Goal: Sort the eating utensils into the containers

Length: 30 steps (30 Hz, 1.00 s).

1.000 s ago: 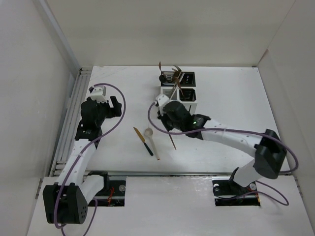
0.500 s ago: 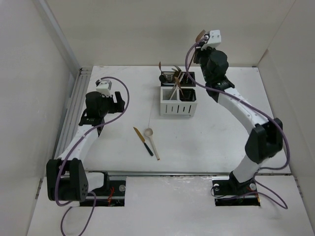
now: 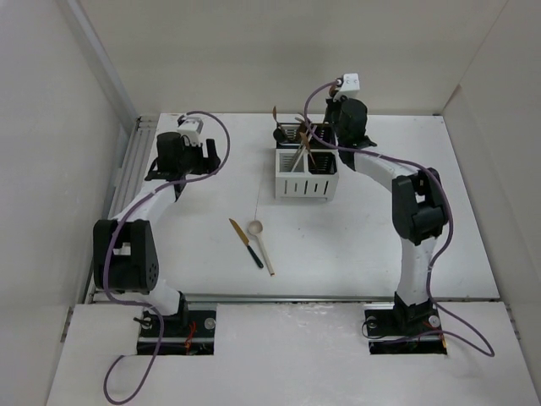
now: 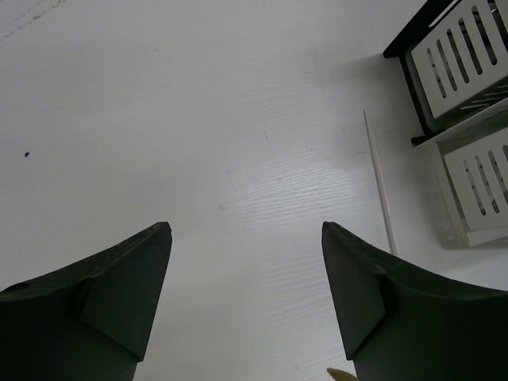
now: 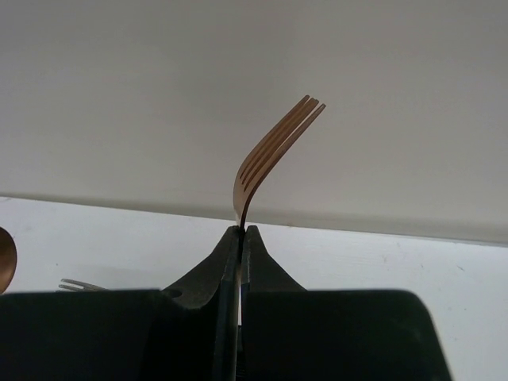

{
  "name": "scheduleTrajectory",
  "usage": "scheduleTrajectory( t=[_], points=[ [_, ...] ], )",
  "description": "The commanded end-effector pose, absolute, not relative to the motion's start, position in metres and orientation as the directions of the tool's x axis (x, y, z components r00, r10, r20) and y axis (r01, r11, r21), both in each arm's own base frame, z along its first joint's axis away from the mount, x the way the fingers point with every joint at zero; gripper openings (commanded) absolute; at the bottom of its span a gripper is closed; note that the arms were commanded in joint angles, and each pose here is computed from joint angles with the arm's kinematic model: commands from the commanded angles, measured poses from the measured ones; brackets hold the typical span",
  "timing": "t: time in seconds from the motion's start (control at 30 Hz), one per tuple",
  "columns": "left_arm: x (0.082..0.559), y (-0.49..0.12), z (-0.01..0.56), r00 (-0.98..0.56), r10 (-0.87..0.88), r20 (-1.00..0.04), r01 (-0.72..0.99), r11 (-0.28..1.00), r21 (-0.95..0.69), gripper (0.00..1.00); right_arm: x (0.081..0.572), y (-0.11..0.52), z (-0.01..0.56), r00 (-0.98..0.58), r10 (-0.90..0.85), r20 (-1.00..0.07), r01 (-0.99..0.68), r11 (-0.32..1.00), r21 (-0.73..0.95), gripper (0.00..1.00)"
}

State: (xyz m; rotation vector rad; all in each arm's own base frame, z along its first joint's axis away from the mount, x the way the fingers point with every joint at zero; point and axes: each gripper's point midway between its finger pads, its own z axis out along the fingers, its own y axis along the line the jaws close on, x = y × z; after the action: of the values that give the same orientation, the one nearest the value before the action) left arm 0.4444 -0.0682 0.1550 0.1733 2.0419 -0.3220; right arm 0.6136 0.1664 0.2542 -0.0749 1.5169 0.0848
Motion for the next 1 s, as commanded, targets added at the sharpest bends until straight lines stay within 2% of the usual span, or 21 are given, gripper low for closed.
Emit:
scheduleTrajectory(
  t=[0.0, 0.17, 0.2, 0.23, 0.27, 0.33, 0.4, 0.5, 0.6, 0.77, 0.97],
  points=[
    [0.46, -0.082, 0.176, -0.424, 0.033, -0.905, 0.327, 0.938, -0.119, 0.73, 0.612, 0.171, 0.318, 0.234, 0.075, -0.969, -0.132, 0.99, 0.045, 0.0],
    [0.463, -0.101, 0.16, -0.461, 0.062, -0.885, 0.372, 0.919, -0.13, 0.71, 0.593, 0.176, 0.289, 0.156, 0.052, -0.986, -0.144, 0.989, 0.029, 0.0],
    [0.462, -0.104, 0.156, -0.47, 0.063, -0.88, 0.386, 0.912, -0.141, 0.71, 0.592, 0.174, 0.28, 0.136, 0.045, -0.99, -0.133, 0.991, 0.027, 0.02],
    [0.46, -0.106, 0.154, -0.478, 0.063, -0.876, 0.395, 0.906, -0.15, 0.71, 0.587, 0.179, 0.28, 0.131, 0.045, -0.99, -0.143, 0.989, 0.026, 0.08],
    [0.459, -0.112, 0.149, -0.484, 0.077, -0.872, 0.415, 0.897, -0.152, 0.71, 0.584, 0.178, 0.284, 0.13, 0.044, -0.991, -0.144, 0.989, 0.025, 0.19],
    [0.458, -0.119, 0.148, -0.485, 0.094, -0.87, 0.445, 0.882, -0.153, 0.7, 0.581, 0.178, 0.279, 0.109, 0.022, -0.994, -0.152, 0.988, 0.005, 0.25],
    [0.459, -0.124, 0.142, -0.49, 0.112, -0.865, 0.459, 0.876, -0.147, 0.7, 0.578, 0.177, 0.279, 0.103, 0.01, -0.995, -0.151, 0.988, -0.005, 0.45],
    [0.458, -0.142, 0.137, -0.492, 0.141, -0.859, 0.496, 0.857, -0.143, 0.7, 0.569, 0.172, 0.311, 0.158, 0.007, -0.987, -0.148, 0.989, -0.017, 0.66],
    [0.457, -0.158, 0.127, -0.517, 0.161, -0.841, 0.522, 0.838, -0.16, 0.7, 0.56, 0.168, 0.335, 0.193, 0.01, -0.981, -0.145, 0.989, -0.018, 0.75],
    [0.451, -0.193, 0.107, -0.571, 0.206, -0.795, 0.562, 0.804, -0.195, 0.7, 0.535, 0.156, 0.367, 0.219, -0.012, -0.976, -0.129, 0.991, -0.041, 0.78],
    [0.445, -0.201, 0.077, -0.643, 0.268, -0.718, 0.528, 0.834, -0.161, 0.68, 0.507, 0.134, 0.361, 0.19, -0.021, -0.982, -0.069, 0.997, -0.035, 0.78]
  ],
)
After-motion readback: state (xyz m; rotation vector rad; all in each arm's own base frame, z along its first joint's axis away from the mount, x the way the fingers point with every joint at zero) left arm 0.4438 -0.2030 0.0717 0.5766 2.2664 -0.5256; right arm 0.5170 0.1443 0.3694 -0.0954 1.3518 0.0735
